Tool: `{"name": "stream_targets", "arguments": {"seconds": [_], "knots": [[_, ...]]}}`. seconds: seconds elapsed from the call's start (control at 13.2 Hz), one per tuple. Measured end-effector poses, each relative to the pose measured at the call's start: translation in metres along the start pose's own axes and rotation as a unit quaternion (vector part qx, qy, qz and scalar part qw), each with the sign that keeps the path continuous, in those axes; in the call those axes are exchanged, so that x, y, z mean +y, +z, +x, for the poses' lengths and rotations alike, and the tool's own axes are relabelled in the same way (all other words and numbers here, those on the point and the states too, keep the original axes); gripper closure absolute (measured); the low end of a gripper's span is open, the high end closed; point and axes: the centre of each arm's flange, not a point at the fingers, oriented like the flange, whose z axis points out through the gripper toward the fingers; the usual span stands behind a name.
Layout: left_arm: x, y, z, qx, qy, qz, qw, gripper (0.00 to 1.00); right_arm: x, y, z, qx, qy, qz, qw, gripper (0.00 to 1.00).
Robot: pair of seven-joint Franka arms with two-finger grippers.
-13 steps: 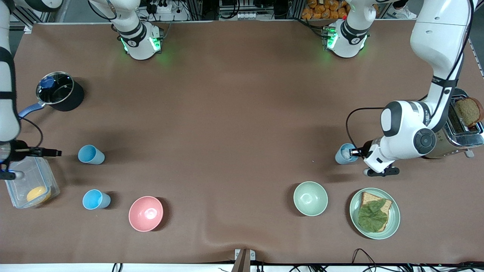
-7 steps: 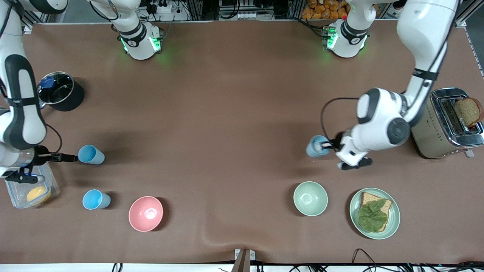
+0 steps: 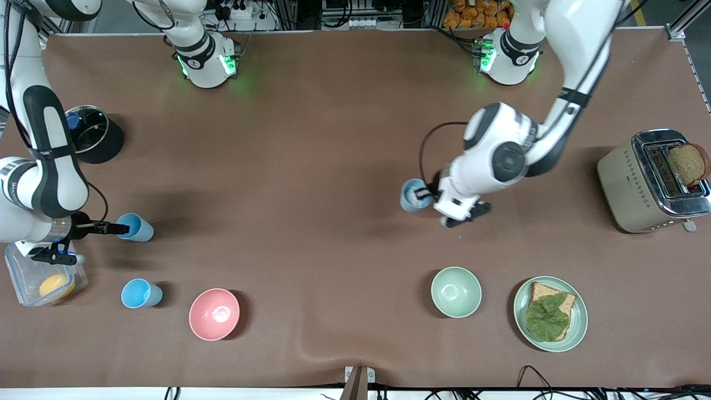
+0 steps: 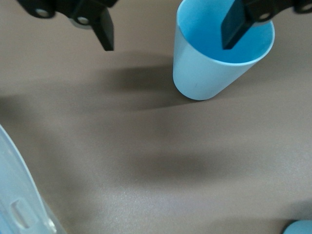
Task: Stack blue cups with both arms
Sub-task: 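Grasp and carry the blue cup to table center while the right gripper reaches, then set the cup down and open the left gripper while the right grasps another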
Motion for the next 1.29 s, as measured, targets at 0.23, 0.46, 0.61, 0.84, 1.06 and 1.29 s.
{"name": "stream_targets", "arguments": {"seconds": [0.23,0.46,0.61,0.84,1.06,1.29], "knots": [[0.033,0.02,-0.041,0.007,-0.037,-0.013,0.999,0.96,0.0,0.005,-0.002,-0.005,0.006,0.006,1.0,0.41],[0.056,0.05,-0.069,0.014,-0.06,-0.029,0.998,0.96,0.0,0.008,-0.004,-0.005,0.014,0.018,1.0,0.73],[0.066,0.075,-0.085,0.026,-0.068,-0.023,0.997,0.96,-0.001,0.009,-0.004,-0.007,0.015,0.02,1.0,0.93],[0.081,0.109,-0.109,0.047,-0.08,-0.001,0.996,0.96,-0.004,0.003,-0.006,-0.004,0.017,0.025,1.0,0.97],[0.094,0.136,-0.12,0.071,-0.087,0.011,0.994,0.96,-0.008,-0.023,-0.013,0.001,0.018,0.033,0.999,0.97],[0.096,0.149,-0.114,0.073,-0.087,0.014,0.993,0.96,-0.017,-0.066,-0.029,-0.001,0.011,0.037,0.999,0.97]]}}
